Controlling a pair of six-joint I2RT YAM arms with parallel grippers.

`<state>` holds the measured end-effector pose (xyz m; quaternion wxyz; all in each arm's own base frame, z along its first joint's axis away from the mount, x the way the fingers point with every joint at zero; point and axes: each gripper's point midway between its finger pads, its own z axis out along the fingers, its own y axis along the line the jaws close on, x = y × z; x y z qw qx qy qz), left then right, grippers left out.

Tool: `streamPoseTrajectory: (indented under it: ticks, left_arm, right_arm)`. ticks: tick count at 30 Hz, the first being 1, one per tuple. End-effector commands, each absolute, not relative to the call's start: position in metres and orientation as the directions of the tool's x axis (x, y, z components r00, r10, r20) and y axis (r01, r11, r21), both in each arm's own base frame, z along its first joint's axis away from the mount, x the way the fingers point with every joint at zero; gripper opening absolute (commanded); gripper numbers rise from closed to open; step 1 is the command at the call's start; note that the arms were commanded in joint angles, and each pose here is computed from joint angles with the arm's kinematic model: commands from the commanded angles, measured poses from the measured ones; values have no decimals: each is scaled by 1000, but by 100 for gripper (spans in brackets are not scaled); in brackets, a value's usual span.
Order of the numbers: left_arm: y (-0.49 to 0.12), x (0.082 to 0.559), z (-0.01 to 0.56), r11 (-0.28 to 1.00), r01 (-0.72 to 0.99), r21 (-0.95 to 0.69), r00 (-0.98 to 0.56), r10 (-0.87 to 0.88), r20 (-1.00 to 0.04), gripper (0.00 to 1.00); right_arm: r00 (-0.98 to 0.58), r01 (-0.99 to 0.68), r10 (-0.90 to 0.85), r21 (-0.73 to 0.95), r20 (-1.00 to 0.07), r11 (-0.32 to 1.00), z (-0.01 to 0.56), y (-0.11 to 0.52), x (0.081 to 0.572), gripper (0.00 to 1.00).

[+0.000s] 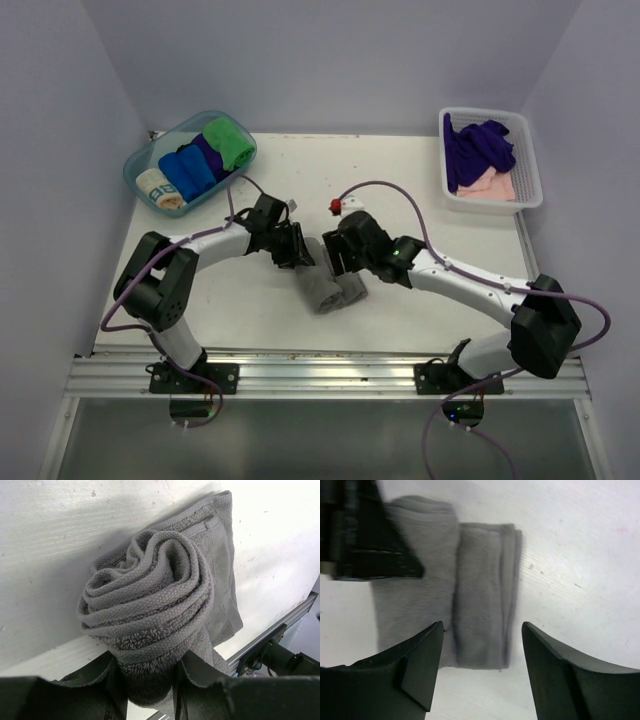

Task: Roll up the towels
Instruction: Roll the towel

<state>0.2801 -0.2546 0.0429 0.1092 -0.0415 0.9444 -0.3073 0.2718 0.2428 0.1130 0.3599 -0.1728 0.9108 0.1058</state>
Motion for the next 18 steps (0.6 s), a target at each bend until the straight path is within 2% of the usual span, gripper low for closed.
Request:
streamPoseTrajectory:
  ticks: [1, 7, 14, 16, 18]
  left_arm:
    - [-230, 261, 23, 876, -94, -474, -976, -175, -130, 20]
    - [-230, 260, 21, 877, -100, -470, -977, -177, -122, 20]
    - [-230, 261, 23, 878, -98, -468, -976, -177, -127, 21]
    - [-231, 261, 23, 877, -100, -470, -976, -179, -126, 21]
    - [-231, 262, 24, 877, -98, -470, -975, -179, -130, 21]
  right_arm:
    - [-577, -412, -333, -87, -746, 907, 139, 258, 267, 69]
    - [-461, -530, -521, -247, -719, 811, 124, 315, 231, 73]
    - [-387, -551, -637, -386, -667, 740, 101, 344, 225, 74]
    - [-401, -533, -650, -413, -646, 739, 90, 343, 227, 74]
    - [-416, -493, -660, -455, -626, 741, 78, 339, 232, 68]
